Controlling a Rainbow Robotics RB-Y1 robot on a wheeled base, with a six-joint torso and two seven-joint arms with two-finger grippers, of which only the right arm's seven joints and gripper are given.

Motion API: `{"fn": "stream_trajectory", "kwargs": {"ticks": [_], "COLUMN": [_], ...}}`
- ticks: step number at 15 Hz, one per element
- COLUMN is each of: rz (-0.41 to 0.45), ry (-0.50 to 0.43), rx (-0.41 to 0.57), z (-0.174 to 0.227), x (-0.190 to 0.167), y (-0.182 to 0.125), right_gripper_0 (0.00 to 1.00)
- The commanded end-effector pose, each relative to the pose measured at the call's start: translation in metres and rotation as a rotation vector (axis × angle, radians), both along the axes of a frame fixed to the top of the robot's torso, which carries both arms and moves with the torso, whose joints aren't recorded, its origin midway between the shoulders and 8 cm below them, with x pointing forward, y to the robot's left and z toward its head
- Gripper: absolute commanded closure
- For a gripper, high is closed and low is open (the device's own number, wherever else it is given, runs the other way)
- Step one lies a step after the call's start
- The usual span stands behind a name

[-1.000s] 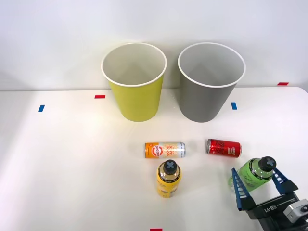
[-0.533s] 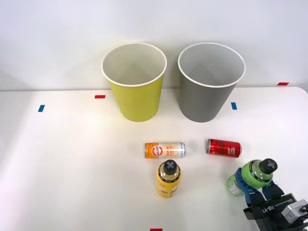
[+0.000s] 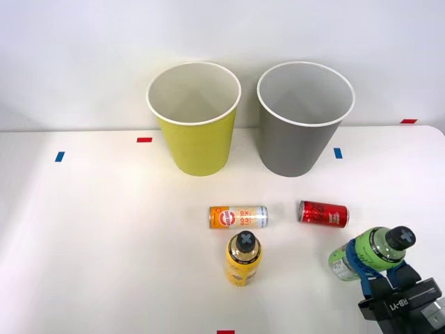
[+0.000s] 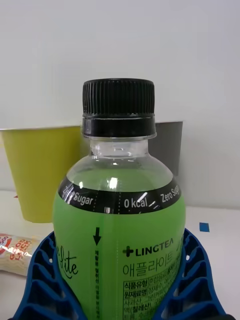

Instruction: Put cans in the gray bin, plastic bottles in the light green bin

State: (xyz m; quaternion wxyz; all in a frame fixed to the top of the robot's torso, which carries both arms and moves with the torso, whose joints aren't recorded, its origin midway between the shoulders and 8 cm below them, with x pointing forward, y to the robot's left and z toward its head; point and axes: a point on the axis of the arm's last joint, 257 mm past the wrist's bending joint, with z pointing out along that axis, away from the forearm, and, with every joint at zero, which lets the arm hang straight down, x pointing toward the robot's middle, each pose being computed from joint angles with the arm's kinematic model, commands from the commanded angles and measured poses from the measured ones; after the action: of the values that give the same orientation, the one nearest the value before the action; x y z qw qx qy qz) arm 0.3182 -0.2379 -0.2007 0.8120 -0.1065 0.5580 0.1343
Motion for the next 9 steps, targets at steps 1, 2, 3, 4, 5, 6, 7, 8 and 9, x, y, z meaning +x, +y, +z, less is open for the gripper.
{"fn": "stream_trajectory", "kwargs": {"ticks": [1,2,3,4,5,6,7,8,9], "rz": [0.029,0.039,0.053,0.065,0.078,0.097,0.106,0.114,0.123], "ry": [0.016,0.019,0.017,0.014,0.014,0.007,0.002,-0.013,-0.034], "rx": [-0.017,-0.006,0.020,0.042,0.063,0.087,0.102,0.108,0.108], "z": [0.024,0.033,0.048,0.059,0.070,0.085,0.094,0.104,0.112], "x": [0.005,0.007,0.010,0.012,0.016,0.021,0.025,0.031,0.035], "y": [0.005,0.009,0.015,0.019,0.023,0.029,0.032,0.034,0.037], "right_gripper_0": [1.00,1.00,1.00,1.00,1.00,1.00,1.00,1.00,1.00]}}
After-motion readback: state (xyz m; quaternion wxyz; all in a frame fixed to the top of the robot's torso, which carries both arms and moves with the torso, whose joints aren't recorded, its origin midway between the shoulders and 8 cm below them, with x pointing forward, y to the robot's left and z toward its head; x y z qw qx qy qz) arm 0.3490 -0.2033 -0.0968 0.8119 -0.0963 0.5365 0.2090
